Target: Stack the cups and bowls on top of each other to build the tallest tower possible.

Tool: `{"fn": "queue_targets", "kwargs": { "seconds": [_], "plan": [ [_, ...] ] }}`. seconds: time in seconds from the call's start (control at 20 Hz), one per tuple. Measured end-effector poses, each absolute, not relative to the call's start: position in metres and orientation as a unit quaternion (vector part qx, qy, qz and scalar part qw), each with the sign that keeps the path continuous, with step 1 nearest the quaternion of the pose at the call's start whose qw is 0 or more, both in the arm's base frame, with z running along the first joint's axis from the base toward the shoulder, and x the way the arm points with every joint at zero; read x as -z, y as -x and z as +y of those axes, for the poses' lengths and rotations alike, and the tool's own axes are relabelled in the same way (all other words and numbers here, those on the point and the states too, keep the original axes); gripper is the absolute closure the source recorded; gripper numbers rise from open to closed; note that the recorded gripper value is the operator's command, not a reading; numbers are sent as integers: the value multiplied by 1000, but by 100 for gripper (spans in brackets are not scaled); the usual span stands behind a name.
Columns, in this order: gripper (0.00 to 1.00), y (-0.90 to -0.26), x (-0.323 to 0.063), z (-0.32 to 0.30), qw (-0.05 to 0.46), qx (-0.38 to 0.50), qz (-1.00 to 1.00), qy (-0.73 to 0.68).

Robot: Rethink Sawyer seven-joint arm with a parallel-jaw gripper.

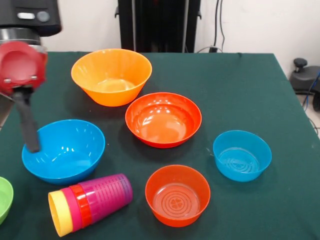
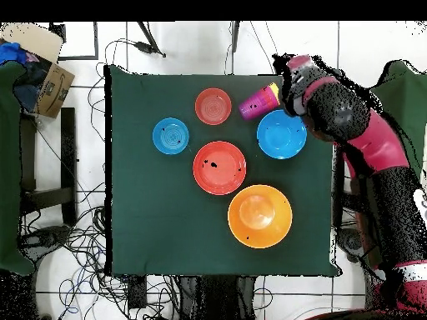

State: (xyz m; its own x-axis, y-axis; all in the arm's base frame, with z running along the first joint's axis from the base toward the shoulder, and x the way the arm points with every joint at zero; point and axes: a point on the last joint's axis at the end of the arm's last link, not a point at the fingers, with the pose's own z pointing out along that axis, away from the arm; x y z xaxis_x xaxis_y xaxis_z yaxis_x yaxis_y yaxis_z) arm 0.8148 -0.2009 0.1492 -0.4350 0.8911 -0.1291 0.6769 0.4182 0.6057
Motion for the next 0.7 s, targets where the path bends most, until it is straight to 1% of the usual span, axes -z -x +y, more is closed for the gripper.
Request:
{"fn": "queue_targets", "kwargs": {
  "seconds": [0.15,0.4,0.7],
  "plan": [
    [0,-819,-152,-176,219,-257,818,-465],
    [0,-819,-150,-152,212,-276,824,-447],
    [0,-814,-139,-144,204,-296,824,-437]
  ]
}}
